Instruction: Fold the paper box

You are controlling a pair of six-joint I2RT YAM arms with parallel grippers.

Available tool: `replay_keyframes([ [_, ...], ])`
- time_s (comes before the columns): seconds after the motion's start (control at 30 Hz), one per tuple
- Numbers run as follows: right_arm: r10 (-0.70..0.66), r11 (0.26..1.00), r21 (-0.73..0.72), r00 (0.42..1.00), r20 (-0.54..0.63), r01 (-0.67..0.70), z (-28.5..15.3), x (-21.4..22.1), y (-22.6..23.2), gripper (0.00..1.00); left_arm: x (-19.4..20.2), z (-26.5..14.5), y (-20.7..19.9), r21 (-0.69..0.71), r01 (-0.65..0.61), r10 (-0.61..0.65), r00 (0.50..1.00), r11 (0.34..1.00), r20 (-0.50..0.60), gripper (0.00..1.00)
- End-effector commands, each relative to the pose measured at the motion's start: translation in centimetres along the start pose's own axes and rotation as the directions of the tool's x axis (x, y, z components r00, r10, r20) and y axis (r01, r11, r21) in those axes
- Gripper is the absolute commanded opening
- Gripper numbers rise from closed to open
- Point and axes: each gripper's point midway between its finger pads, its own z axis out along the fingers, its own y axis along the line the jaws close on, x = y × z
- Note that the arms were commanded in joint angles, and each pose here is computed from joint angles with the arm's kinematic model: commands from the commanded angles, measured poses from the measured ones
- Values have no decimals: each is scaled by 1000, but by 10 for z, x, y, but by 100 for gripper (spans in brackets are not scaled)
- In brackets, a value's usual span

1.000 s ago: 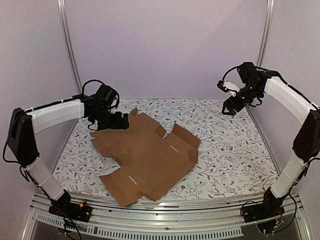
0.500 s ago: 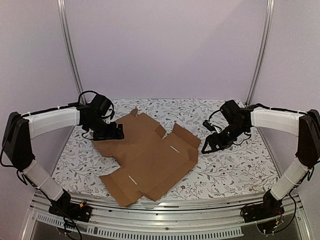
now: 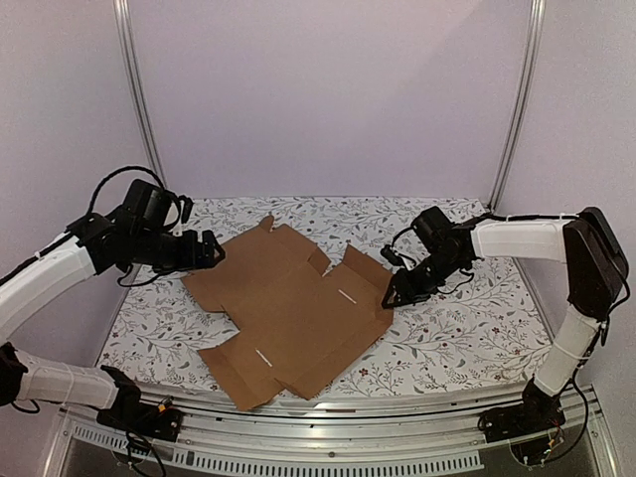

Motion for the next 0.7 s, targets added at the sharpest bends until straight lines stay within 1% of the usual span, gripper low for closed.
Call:
replay_keyframes([
  [0.0,5,1000,20,1000,-7,-5,8,-9,-4,23,10,-6,7,-33,2,-3,1000,999,-28,95],
  [0.07,-5,1000,25,1000,-18,6,8,-7,-5,6,14,-5,8,-32,5,-6,999,999,-34,95],
  [0.1,-20,999,34,999,-26,21,6,-6,-6,0,15,-5,8,-29,7,-8,999,1000,-36,95],
  [0.17,-50,997,50,997,-56,53,-3,-2,-7,0,18,-6,8,-22,5,-6,999,1000,-42,95],
  [0.2,-103,992,67,993,-55,107,-9,-7,-10,0,19,-6,7,-17,1,-2,999,1000,-46,95],
  [0.23,-126,987,87,988,-93,134,-17,-3,-14,0,21,-6,7,-12,-5,4,999,1000,-50,95],
  [0.3,-230,956,148,961,-154,253,-36,-11,-29,0,23,-6,8,-15,-18,17,998,1000,-60,95],
  [0.33,-290,931,171,938,-192,323,-42,-14,-41,0,23,-6,10,-27,-20,18,998,999,-59,95],
  [0.4,-346,891,214,903,-253,401,-62,-26,-64,0,25,-5,13,-40,-28,26,998,999,-65,95],
  [0.43,-407,849,232,867,-287,475,-72,-36,-76,0,27,-4,14,-43,-31,28,997,999,-71,95],
  [0.47,-424,817,262,844,-330,513,-74,-44,-93,0,29,-2,14,-42,-36,32,996,998,-80,95],
  [0.5,-466,772,296,818,-338,562,-82,-62,-105,0,31,0,14,-41,-38,34,996,998,-87,95],
  [0.57,-494,727,334,794,-353,600,-82,-89,-131,0,34,8,15,-42,-43,39,994,998,-99,95],
  [0.63,-494,706,393,808,-322,589,-86,-122,-147,5,35,16,14,-34,-43,40,995,999,-95,95],
  [0.67,-478,713,423,830,-289,558,-89,-138,-151,6,37,22,13,-30,-41,38,994,999,-99,95],
])
